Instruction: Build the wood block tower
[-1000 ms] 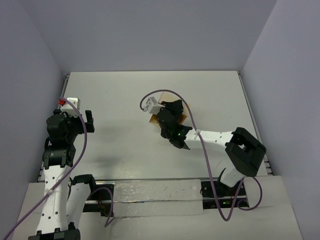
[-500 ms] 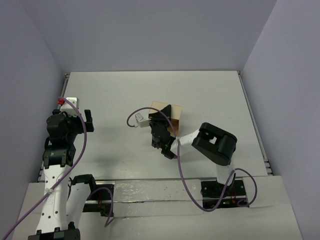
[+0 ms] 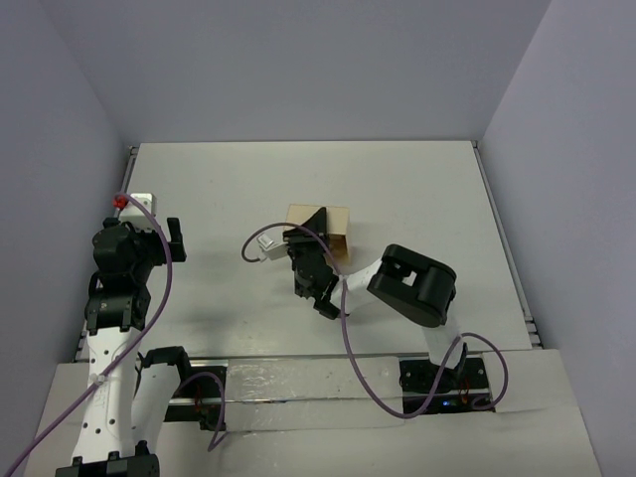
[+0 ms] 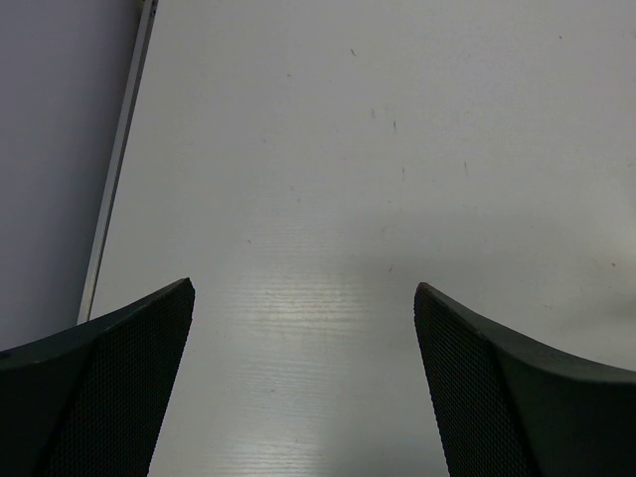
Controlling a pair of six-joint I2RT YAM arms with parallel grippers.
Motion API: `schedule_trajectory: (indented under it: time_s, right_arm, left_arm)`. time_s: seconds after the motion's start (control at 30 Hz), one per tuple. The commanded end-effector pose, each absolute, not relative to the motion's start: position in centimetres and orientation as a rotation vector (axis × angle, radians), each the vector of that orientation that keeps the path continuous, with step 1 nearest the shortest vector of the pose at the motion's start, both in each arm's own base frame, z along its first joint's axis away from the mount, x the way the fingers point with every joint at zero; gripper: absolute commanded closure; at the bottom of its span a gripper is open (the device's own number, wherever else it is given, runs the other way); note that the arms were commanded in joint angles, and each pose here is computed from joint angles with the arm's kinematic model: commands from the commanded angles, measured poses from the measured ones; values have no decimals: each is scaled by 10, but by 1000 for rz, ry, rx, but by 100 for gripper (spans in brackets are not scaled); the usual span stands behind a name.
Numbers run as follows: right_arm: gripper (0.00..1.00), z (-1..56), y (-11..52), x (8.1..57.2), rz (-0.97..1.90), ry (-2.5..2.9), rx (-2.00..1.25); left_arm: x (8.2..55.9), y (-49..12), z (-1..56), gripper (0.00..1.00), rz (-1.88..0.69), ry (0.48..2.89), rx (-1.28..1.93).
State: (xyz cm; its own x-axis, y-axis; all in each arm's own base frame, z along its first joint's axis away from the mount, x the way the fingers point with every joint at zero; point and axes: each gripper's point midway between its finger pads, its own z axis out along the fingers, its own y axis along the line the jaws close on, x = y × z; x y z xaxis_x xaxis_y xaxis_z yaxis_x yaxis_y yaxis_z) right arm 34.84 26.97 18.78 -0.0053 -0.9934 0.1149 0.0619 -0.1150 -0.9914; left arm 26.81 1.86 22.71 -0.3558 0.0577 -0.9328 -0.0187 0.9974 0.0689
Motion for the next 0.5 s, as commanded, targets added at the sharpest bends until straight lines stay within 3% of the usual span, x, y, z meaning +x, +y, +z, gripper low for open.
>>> schedule_trajectory:
  time_s: [0.0,0.3,0.47]
  right_arm:
    - [100,256,280,335,-1181,992,-856]
    - [100,297,314,336,-1197,816,-845]
    - [100,285,326,337,-1209,743,-911]
  left_arm:
    - [276,23,254,2,96,1844,-2]
    - [275,24,256,2,101,1834,-7]
    - [275,25,256,2,101,1837,-9]
